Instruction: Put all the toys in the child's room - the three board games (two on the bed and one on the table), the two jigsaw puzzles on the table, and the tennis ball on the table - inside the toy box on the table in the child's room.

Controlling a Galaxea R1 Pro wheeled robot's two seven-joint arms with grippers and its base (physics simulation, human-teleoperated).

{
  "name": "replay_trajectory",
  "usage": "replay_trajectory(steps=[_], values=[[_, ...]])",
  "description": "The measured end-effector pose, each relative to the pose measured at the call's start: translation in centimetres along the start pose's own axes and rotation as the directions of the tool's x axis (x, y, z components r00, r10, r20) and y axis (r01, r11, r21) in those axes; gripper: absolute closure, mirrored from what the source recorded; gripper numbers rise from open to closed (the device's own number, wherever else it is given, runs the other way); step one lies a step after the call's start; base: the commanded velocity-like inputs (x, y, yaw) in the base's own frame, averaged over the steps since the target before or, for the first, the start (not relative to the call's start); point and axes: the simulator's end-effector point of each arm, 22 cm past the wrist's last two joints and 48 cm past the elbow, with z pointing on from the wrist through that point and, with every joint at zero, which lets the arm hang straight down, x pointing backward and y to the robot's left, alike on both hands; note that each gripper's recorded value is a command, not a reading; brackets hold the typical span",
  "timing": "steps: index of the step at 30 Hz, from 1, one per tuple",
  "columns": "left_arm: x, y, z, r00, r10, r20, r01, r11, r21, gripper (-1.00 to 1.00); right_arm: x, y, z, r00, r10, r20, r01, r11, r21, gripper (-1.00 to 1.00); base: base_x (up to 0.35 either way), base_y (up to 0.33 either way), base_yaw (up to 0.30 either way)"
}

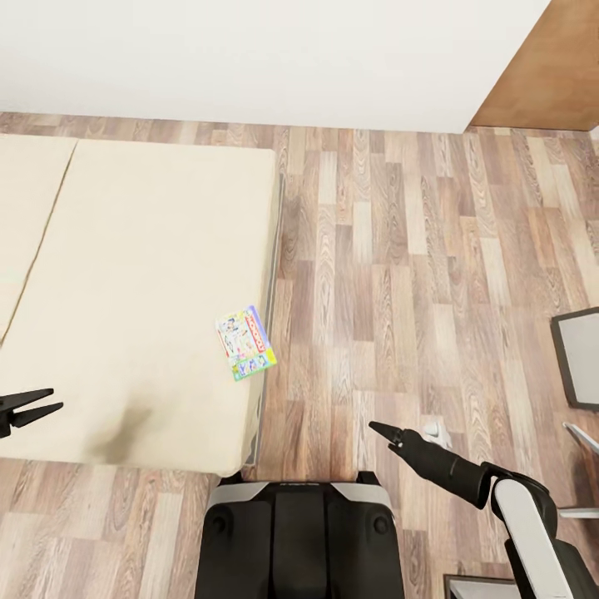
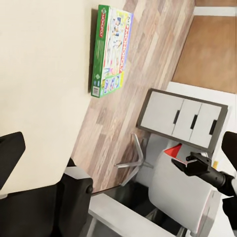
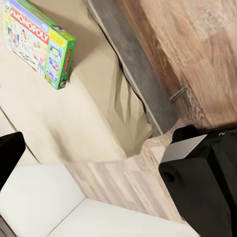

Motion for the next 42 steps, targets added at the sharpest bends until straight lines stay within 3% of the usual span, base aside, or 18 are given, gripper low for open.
replay_trajectory(steps=[28, 42], values=[[-0.8, -2.0, -0.6, 0.999, 0.027, 0.024, -0.027, 0.999, 0.025, -1.00, -1.5, 0.6, -0.9, 0.997, -0.049, 0.061, 0.048, 0.999, 0.018, -1.00, 0.000, 0.000, 0.000], [-0.5, -2.9, 0.1, 0.999, 0.029, 0.029, -0.031, 0.998, 0.053, -1.00, -1.9, 1.4, -1.3, 0.995, -0.060, 0.075, 0.059, 0.998, 0.008, -1.00, 0.000, 0.000, 0.000]])
